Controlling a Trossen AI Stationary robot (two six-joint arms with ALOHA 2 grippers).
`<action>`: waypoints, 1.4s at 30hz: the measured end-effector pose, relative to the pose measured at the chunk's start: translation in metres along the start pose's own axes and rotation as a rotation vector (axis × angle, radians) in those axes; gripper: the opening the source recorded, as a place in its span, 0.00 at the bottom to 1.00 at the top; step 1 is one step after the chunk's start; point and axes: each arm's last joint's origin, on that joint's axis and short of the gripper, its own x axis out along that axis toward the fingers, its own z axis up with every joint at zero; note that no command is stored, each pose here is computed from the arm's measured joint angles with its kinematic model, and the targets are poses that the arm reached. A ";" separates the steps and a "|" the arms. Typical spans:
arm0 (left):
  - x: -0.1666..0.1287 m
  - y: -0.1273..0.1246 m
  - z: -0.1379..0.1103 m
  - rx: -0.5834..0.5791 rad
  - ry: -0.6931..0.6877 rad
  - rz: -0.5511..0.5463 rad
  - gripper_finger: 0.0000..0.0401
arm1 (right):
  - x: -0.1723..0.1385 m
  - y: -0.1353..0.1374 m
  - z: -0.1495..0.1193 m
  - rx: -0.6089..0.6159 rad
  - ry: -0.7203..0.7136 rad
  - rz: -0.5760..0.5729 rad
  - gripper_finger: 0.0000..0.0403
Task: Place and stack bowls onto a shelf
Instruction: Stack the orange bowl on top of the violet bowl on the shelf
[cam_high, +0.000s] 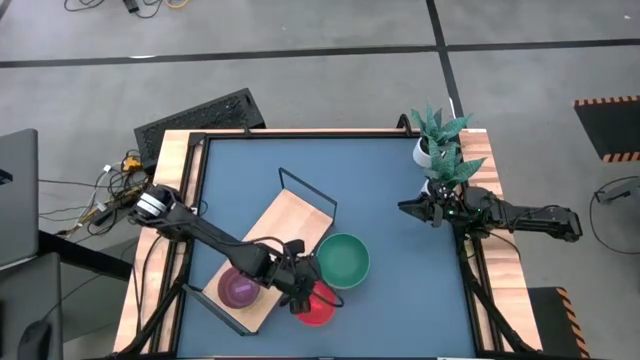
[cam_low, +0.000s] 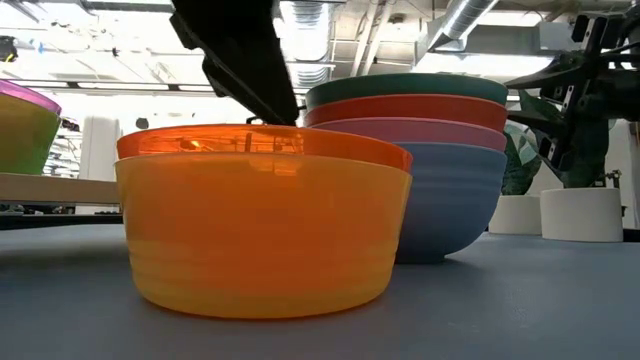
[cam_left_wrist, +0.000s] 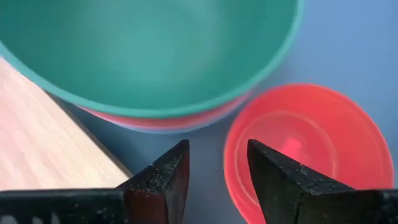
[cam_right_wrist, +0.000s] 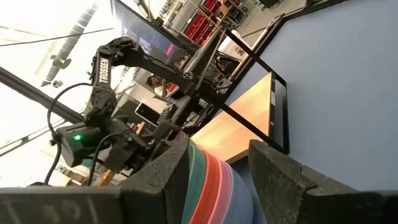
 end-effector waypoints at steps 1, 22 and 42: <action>0.001 0.001 0.000 -0.006 -0.002 0.005 0.36 | 0.000 0.000 0.000 0.000 0.000 0.000 0.47; 0.020 -0.011 -0.013 -0.041 0.035 0.017 0.36 | 0.000 0.000 0.000 -0.001 0.015 0.012 0.47; 0.031 -0.017 -0.021 -0.025 0.081 -0.019 0.19 | 0.000 0.000 -0.001 -0.001 0.018 0.013 0.47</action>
